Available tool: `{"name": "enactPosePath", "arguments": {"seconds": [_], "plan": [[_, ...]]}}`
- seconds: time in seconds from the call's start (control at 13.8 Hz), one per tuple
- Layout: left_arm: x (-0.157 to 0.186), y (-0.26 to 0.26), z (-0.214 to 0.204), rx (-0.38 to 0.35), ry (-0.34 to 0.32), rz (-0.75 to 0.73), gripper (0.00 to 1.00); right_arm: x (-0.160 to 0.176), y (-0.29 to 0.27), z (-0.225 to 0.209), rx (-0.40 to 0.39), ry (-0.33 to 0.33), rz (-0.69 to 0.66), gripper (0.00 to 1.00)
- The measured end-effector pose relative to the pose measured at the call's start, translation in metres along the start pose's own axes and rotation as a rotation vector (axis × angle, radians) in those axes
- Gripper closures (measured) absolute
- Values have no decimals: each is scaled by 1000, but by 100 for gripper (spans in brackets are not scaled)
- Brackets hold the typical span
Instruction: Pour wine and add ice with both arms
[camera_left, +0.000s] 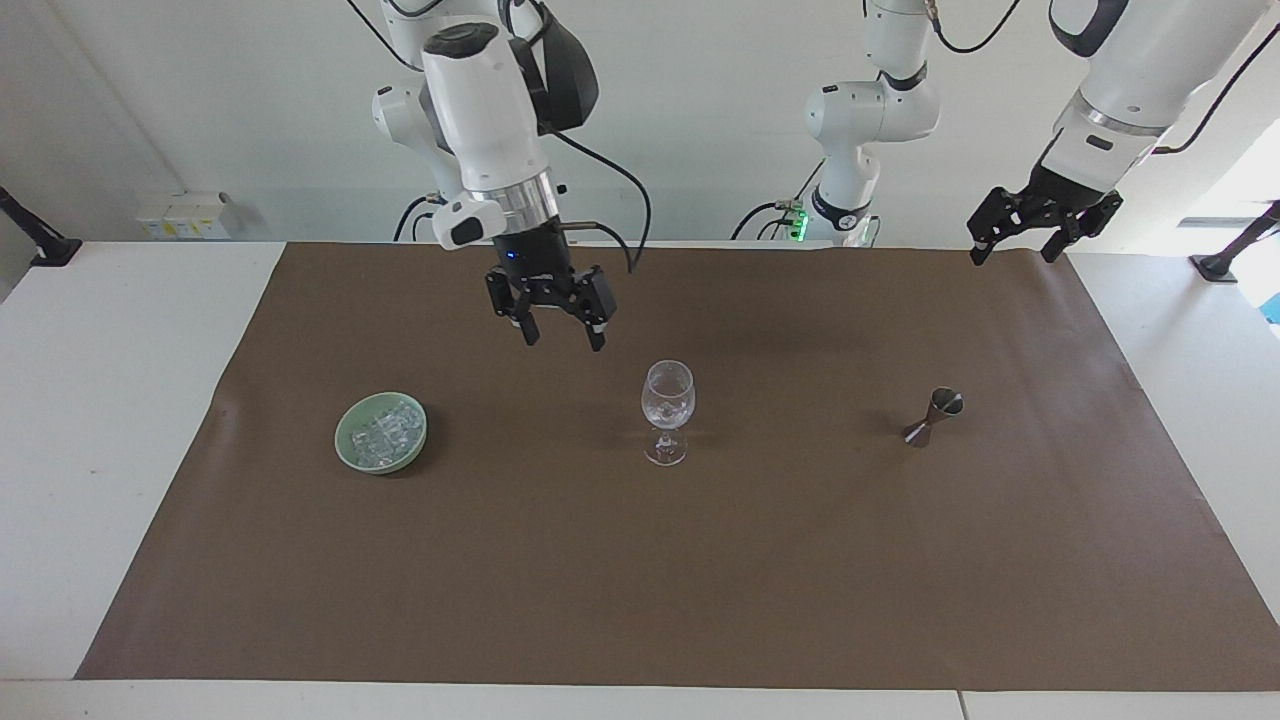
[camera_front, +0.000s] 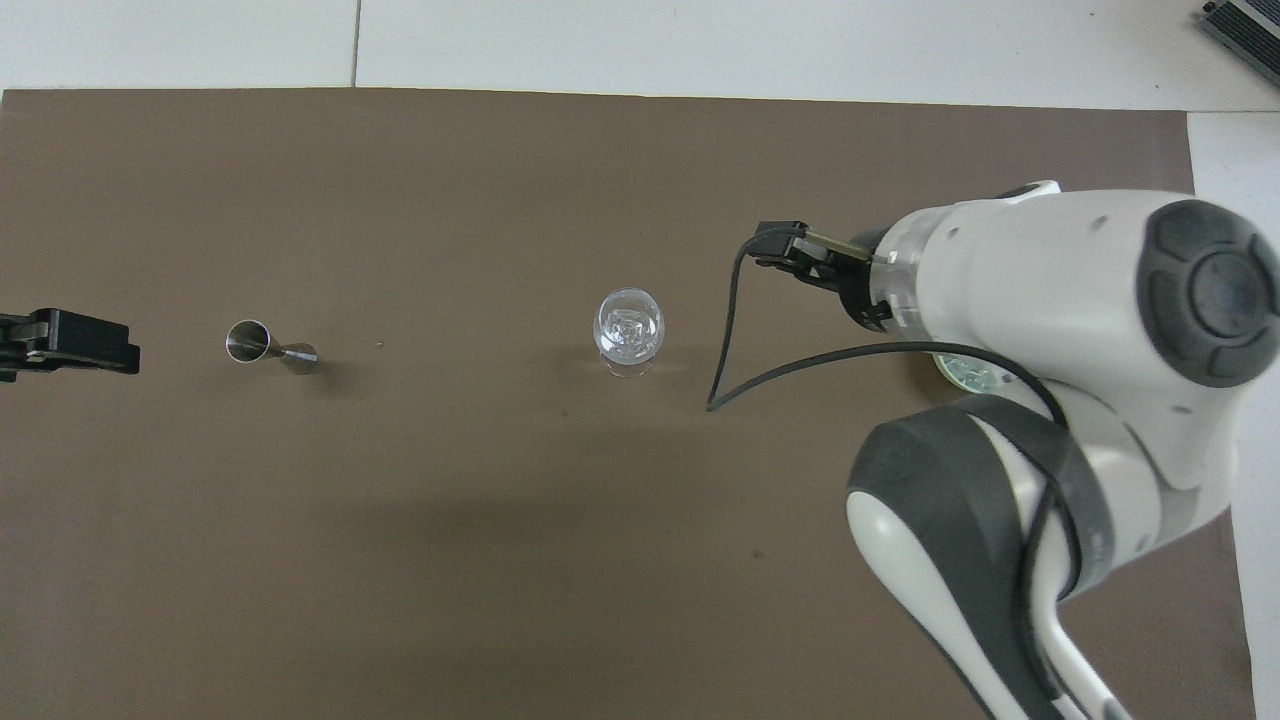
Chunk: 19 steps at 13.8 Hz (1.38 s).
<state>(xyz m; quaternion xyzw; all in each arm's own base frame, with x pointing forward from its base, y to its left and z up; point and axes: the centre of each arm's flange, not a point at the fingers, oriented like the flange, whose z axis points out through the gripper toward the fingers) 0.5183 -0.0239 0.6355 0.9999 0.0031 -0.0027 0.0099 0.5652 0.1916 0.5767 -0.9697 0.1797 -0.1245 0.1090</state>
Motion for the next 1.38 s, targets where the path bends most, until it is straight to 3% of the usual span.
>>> {"name": "enactPosePath", "arguments": {"seconds": [0.36,0.65,1.09,1.38], "plan": [[0,0,0,0,0,0,0,48,101,-63,-170,0,-135,0],[0,0,0,0,0,0,0,61,123,-118,-250,-61,-142,0],[0,0,0,0,0,0,0,63,140,-99,-286,-174,-207,0],[0,0,0,0,0,-1,0,62,146,-93,-290,-190,-213,0]]}}
